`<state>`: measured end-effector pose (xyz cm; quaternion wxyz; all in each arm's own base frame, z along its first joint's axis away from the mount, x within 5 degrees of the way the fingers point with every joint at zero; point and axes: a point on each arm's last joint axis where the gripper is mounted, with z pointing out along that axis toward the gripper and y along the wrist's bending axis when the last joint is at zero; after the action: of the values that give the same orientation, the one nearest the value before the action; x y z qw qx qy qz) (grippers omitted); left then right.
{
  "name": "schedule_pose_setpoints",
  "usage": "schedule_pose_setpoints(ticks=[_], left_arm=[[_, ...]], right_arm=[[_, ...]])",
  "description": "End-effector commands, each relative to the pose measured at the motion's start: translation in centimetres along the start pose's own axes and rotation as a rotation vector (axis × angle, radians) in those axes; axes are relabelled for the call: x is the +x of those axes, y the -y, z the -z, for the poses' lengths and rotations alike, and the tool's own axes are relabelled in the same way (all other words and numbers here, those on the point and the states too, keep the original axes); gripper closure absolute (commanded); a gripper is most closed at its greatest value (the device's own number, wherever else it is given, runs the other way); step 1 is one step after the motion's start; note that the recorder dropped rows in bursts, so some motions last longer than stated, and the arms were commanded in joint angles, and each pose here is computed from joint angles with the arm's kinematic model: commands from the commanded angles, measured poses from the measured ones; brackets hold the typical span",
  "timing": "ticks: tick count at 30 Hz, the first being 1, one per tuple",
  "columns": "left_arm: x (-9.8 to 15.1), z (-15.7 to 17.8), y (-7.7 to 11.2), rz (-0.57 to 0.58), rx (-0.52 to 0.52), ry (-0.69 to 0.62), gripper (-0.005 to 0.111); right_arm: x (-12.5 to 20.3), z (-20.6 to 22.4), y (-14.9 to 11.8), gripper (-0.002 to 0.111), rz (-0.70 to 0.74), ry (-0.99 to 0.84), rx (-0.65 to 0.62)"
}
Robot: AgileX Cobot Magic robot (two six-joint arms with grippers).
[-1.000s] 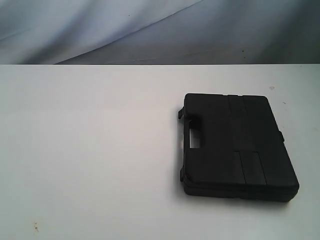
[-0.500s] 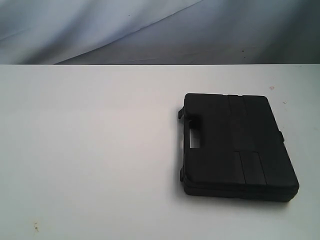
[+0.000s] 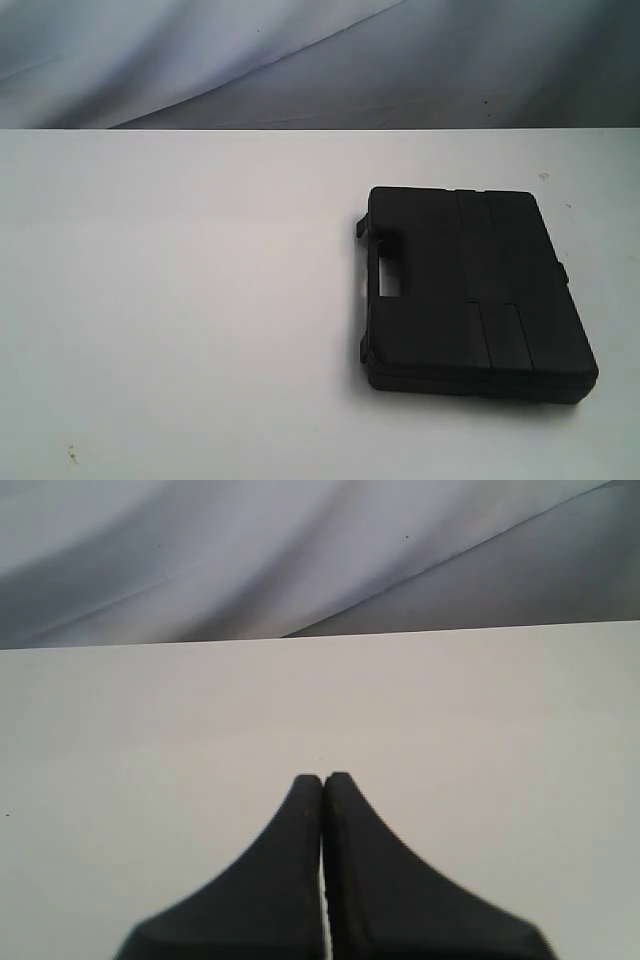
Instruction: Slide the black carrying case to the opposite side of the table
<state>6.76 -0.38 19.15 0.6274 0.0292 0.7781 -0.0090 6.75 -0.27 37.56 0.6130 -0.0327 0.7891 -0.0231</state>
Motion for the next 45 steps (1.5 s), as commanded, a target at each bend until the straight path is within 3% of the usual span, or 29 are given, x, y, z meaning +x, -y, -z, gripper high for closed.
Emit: schedule_pose_setpoints(ticks=[1,8,17,31,39,45], left_arm=[[0.0,0.0,0.0,0.004,-0.004,0.016,0.107],[0.0,0.0,0.0,0.004,-0.004,0.016,0.107],[0.0,0.0,0.0,0.004,-0.004,0.016,0.107],[0.0,0.0,0.0,0.004,-0.004,0.016,0.107],[0.0,0.0,0.0,0.004,-0.004,0.016,0.107],[0.0,0.0,0.0,0.004,-0.004,0.016,0.107]], right_arm=[[0.5,-1.6,-1.3,0.108,-0.021,-0.350,-0.118],[1.6,-5.6,-4.0,0.108,-0.052,-0.738,-0.355],[4.3,-13.0,-5.7,0.108,-0.100,-1.005,-0.403],[9.5,-19.5,-14.7,0.108,-0.008,-1.140,-0.504],[7.2,-22.9,-20.3,0.108,0.028,-1.124,-0.571],[5.4,-26.0,-23.1,0.108,0.040,-1.104,-0.578]])
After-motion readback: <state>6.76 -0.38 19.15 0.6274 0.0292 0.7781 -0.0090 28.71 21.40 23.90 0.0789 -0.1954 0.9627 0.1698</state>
